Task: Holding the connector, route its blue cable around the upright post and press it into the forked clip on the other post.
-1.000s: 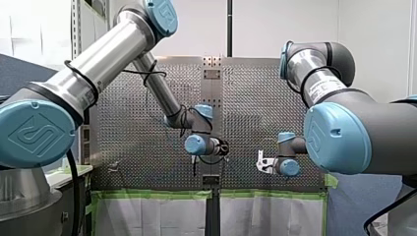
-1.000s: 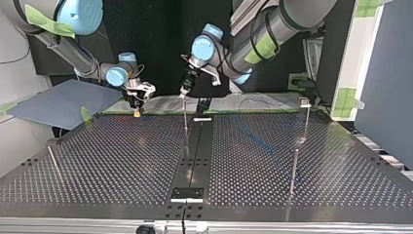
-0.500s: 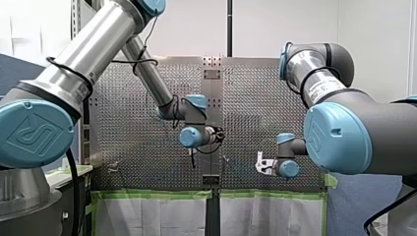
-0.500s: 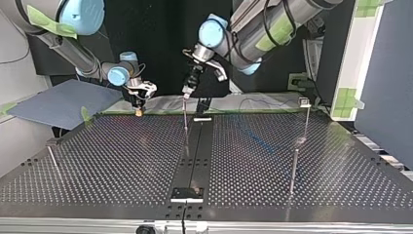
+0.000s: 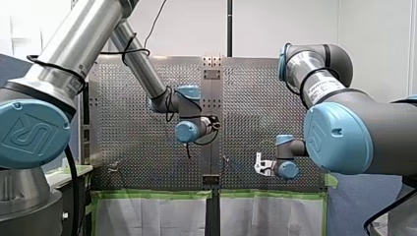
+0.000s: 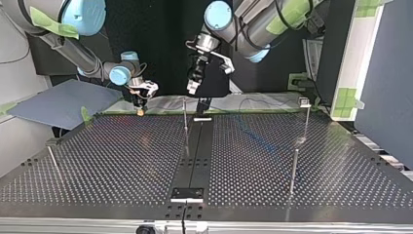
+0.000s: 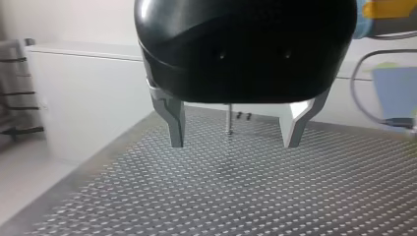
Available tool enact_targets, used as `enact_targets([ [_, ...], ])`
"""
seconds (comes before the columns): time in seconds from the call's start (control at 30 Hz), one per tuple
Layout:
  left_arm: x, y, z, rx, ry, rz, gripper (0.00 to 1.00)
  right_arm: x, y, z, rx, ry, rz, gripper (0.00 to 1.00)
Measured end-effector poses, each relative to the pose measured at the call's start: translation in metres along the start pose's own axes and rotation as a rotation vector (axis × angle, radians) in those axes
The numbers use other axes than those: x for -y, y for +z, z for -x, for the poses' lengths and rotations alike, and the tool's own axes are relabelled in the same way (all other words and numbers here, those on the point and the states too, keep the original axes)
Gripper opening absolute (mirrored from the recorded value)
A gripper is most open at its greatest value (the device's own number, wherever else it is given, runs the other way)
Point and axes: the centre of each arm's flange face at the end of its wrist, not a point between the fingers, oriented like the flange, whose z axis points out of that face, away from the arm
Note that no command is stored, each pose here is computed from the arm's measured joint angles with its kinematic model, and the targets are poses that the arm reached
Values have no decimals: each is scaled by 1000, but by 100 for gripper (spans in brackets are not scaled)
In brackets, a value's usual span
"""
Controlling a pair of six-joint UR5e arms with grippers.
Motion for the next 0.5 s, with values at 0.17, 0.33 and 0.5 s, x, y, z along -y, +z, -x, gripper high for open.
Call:
enact_targets([
  [0.17,-4,-14,13,30,-38,35,95,-2,-1,10,16,-4,3,0],
  [0.33,-11,-29,22,26,-58,70,95,-6,-2,18,26,-3,9,0],
  [0.5,-15,-42,30,26,-90,75,95,-8,1,16,21,-5,16,0],
])
